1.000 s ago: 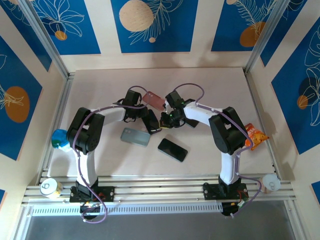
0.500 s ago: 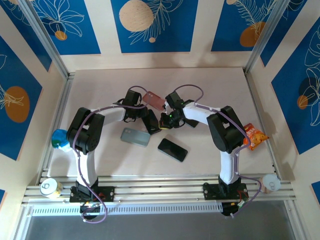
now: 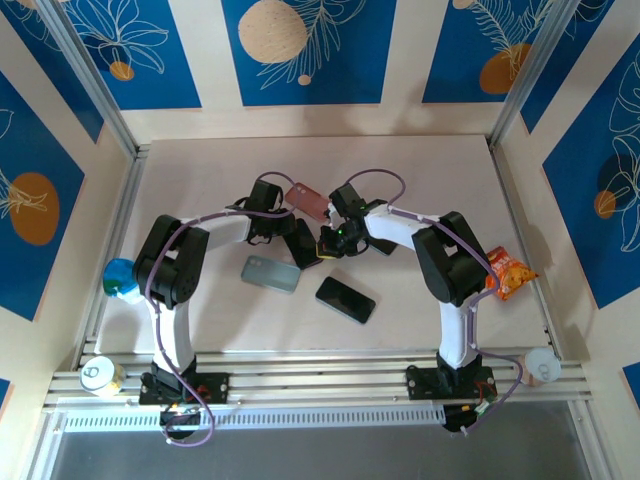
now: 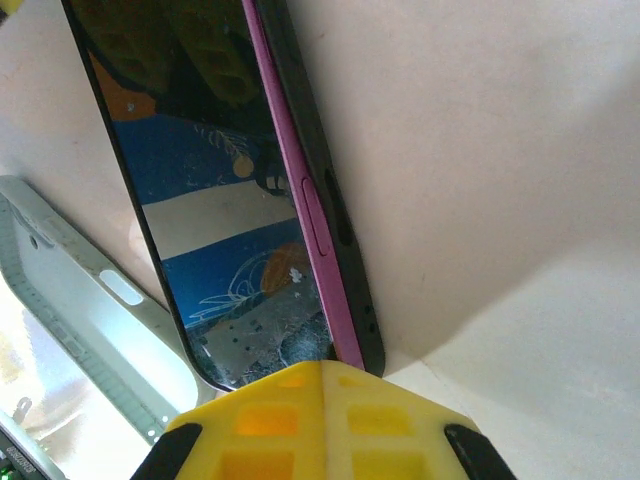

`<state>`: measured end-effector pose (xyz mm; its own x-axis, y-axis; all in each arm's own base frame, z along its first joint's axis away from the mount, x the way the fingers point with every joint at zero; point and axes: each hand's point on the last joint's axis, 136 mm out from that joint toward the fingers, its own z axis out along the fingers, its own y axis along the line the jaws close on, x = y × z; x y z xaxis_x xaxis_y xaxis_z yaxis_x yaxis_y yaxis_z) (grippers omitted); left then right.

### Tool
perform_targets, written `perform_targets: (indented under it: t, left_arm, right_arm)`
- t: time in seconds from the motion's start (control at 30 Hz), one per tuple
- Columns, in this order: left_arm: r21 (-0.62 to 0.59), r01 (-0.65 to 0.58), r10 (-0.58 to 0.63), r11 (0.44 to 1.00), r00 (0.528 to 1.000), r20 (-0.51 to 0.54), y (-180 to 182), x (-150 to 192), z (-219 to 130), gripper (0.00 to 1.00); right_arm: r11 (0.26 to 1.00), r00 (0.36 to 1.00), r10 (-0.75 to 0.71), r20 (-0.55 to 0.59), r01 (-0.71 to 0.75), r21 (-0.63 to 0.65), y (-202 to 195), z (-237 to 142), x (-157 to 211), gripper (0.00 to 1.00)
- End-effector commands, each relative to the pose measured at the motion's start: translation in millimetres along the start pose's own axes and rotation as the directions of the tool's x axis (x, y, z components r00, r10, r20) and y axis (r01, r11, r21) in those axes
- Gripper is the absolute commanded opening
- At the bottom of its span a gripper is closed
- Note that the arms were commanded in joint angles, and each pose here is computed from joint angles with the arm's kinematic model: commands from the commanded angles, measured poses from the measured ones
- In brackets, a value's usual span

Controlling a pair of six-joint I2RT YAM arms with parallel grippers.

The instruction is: Put the phone into the phone case

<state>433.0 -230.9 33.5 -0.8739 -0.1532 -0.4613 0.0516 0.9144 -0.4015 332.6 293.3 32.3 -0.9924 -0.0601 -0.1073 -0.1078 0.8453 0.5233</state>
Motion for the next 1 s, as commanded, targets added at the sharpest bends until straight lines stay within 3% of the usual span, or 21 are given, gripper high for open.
perform_targets:
  t: [0.0, 0.3, 0.97]
  left_arm:
    - [-0.089, 0.007, -0.028, 0.996, 0.971, -0.239, 27.5, 75.0, 12.6, 0.28]
    - [-0.085, 0.006, -0.026, 0.996, 0.973, -0.23, 25.6, 71.8, 11.7, 0.28]
    - [-0.096, 0.002, -0.024, 0.995, 0.972, -0.234, 27.8, 72.7, 11.5, 0.28]
  right_arm:
    - [0.998, 1.0, 0.009, -0.03, -0.007, 0.056, -13.3, 14.2, 16.8, 0.0]
    - [0.999, 0.998, -0.027, 0.053, 0.026, 0.024, 6.9, -27.0, -3.2, 0.0]
    - [0.999, 1.0, 0.017, -0.015, -0.016, 0.044, -14.3, 2.8, 11.0, 0.0]
